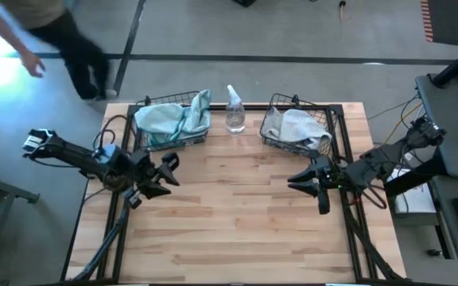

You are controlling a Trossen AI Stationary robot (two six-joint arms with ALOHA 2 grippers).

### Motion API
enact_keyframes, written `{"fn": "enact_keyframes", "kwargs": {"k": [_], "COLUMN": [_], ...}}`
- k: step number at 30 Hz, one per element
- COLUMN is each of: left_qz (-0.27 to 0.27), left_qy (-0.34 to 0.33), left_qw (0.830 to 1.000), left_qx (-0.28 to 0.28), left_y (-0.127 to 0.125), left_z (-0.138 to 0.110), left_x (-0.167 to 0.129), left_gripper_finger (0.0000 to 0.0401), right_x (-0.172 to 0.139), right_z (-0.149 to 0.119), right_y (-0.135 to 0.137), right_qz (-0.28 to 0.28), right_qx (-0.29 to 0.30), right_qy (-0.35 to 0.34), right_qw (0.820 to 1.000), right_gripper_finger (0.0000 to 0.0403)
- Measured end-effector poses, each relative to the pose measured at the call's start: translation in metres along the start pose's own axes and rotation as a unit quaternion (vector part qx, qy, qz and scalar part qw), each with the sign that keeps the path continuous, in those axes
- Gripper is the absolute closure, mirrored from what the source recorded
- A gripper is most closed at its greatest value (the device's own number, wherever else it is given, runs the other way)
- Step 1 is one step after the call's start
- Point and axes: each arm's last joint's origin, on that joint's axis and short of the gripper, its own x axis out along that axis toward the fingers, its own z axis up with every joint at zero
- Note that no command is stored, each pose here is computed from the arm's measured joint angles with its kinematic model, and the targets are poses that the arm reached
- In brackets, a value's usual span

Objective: Sort microfiber towel by color & place in baskets
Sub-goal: Return to Home Position

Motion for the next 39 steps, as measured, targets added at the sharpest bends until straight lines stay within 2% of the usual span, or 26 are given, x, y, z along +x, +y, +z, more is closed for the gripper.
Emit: {"fn": "enact_keyframes", "kwargs": {"k": [8,17,24,39], "left_qz": [-0.002,-0.009,-0.008,-0.010], "left_qy": [0.005,-0.010,-0.008,-0.013], "left_qw": [1.000,1.000,0.999,0.999], "left_qx": [0.003,0.007,0.031,0.047], "left_y": [-0.003,-0.006,-0.009,-0.019], "left_z": [-0.008,-0.017,-0.015,-0.003], "left_x": [-0.030,-0.062,-0.072,-0.096], "left_gripper_finger": [0.0280,0.0280,0.0280,0.0280], "right_x": [0.002,0.002,0.001,0.001], "right_z": [-0.019,-0.020,-0.019,-0.019], "right_y": [-0.010,-0.012,-0.013,-0.013], "right_qz": [-0.031,-0.041,-0.056,-0.058], "right_qx": [-0.006,-0.008,-0.006,-0.006], "right_qy": [-0.002,-0.004,-0.015,-0.015], "right_qw": [1.000,0.999,0.998,0.998], "right_gripper_finger": [0.0337,0.0337,0.0337,0.0337]}}
